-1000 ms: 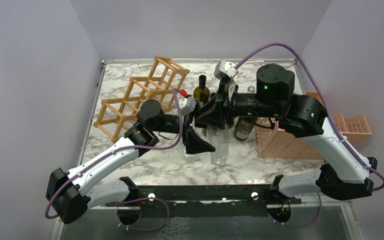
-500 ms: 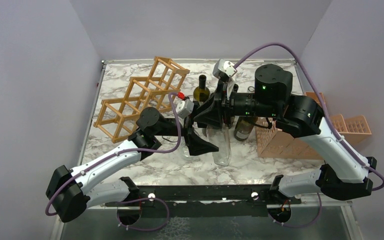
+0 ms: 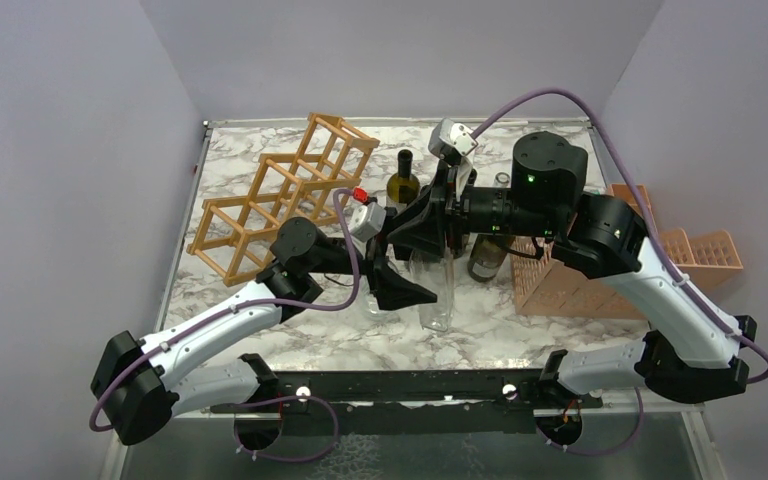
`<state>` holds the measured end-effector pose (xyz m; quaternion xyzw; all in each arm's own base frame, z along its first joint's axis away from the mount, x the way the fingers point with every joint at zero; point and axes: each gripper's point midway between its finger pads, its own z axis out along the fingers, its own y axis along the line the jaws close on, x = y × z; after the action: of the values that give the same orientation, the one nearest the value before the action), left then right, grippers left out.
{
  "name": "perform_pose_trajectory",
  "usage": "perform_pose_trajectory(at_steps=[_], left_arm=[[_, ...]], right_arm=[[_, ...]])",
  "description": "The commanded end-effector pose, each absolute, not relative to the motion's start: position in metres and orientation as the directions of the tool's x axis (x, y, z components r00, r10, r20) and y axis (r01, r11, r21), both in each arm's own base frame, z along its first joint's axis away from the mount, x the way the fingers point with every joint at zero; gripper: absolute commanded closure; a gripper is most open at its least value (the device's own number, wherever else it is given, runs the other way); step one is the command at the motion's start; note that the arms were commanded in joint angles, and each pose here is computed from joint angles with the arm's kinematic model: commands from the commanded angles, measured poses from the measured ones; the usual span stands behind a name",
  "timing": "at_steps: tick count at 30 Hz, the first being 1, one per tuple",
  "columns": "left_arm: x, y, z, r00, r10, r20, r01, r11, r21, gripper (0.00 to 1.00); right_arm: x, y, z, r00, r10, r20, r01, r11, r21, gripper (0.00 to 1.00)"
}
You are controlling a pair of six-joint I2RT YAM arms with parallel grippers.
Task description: Put the wine bottle on the wine rack
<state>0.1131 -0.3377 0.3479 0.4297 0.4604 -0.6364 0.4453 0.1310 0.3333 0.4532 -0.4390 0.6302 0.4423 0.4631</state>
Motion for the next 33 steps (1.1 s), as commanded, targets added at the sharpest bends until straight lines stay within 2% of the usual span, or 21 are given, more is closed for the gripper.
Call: perform_pose_trajectory(at_steps=[1, 3, 5, 6, 7, 10, 11, 12, 14, 19, 23, 26, 28, 30, 33], left_arm=[[0.106, -0.339, 0.355, -0.191, -0.193, -0.962, 0.966, -0.210, -0.150, 0.36], [0.107, -0.338, 0.357, -0.159, -0.207, -0.965, 0.973, -0.199, -0.118, 0.58], [0.111, -0.336, 0.361, -0.119, -0.231, -0.966, 0.982, -0.168, -0.081, 0.94], [0.114, -0.335, 0.364, -0.098, -0.247, -0.964, 0.988, -0.142, -0.064, 1.00], [0.117, -0.333, 0.367, -0.067, -0.260, -0.963, 0.993, -0.113, -0.038, 1.00], [0.126, -0.327, 0.378, 0.043, -0.279, -0.959, 0.998, -0.026, 0.052, 1.00], [0.130, -0.325, 0.382, 0.083, -0.277, -0.957, 0.996, 0.009, 0.084, 1.00], [0.134, -0.322, 0.389, 0.130, -0.272, -0.953, 0.991, 0.048, 0.121, 1.00], [0.146, -0.317, 0.396, 0.208, -0.233, -0.950, 0.975, 0.132, 0.181, 1.00], [0.188, -0.297, 0.402, 0.349, -0.052, -0.936, 0.881, 0.359, 0.309, 1.00], [0.223, -0.259, 0.430, 0.428, 0.061, -0.902, 0.713, 0.590, 0.378, 1.00], [0.241, -0.220, 0.457, 0.463, 0.117, -0.879, 0.540, 0.749, 0.384, 1.00], [0.246, -0.198, 0.471, 0.474, 0.144, -0.868, 0.448, 0.810, 0.379, 1.00], [0.250, -0.182, 0.480, 0.471, 0.172, -0.865, 0.375, 0.849, 0.373, 1.00], [0.251, -0.166, 0.487, 0.459, 0.192, -0.867, 0.315, 0.878, 0.361, 1.00]], right_arm=[[0.122, 0.330, 0.488, -0.145, -0.023, -0.989, -0.973, 0.184, 0.138, 0.99], [0.122, 0.327, 0.487, -0.150, -0.024, -0.988, -0.971, 0.192, 0.142, 0.99], [0.121, 0.324, 0.486, -0.163, -0.028, -0.986, -0.967, 0.204, 0.154, 0.99], [0.120, 0.322, 0.484, -0.170, -0.032, -0.985, -0.965, 0.210, 0.159, 0.97], [0.119, 0.319, 0.482, -0.180, -0.039, -0.983, -0.962, 0.216, 0.168, 0.87], [0.116, 0.307, 0.480, -0.201, -0.038, -0.979, -0.952, 0.243, 0.186, 0.40], [0.117, 0.302, 0.481, -0.205, -0.028, -0.978, -0.946, 0.262, 0.191, 0.28], [0.118, 0.297, 0.483, -0.206, -0.011, -0.978, -0.940, 0.281, 0.195, 0.22], [0.119, 0.287, 0.487, -0.201, 0.021, -0.979, -0.929, 0.313, 0.198, 0.16], [0.120, 0.265, 0.499, -0.192, 0.107, -0.976, -0.901, 0.374, 0.218, 0.13], [0.126, 0.255, 0.487, -0.224, 0.122, -0.967, -0.866, 0.430, 0.254, 0.15], [0.136, 0.254, 0.452, -0.274, 0.074, -0.959, -0.824, 0.496, 0.274, 0.20], [0.139, 0.261, 0.416, -0.297, -0.010, -0.955, -0.825, 0.505, 0.252, 0.23], [0.133, 0.276, 0.373, -0.277, -0.126, -0.953, -0.878, 0.436, 0.197, 0.24], [0.134, 0.295, 0.303, -0.272, -0.244, -0.931, -0.910, 0.379, 0.167, 0.31]])
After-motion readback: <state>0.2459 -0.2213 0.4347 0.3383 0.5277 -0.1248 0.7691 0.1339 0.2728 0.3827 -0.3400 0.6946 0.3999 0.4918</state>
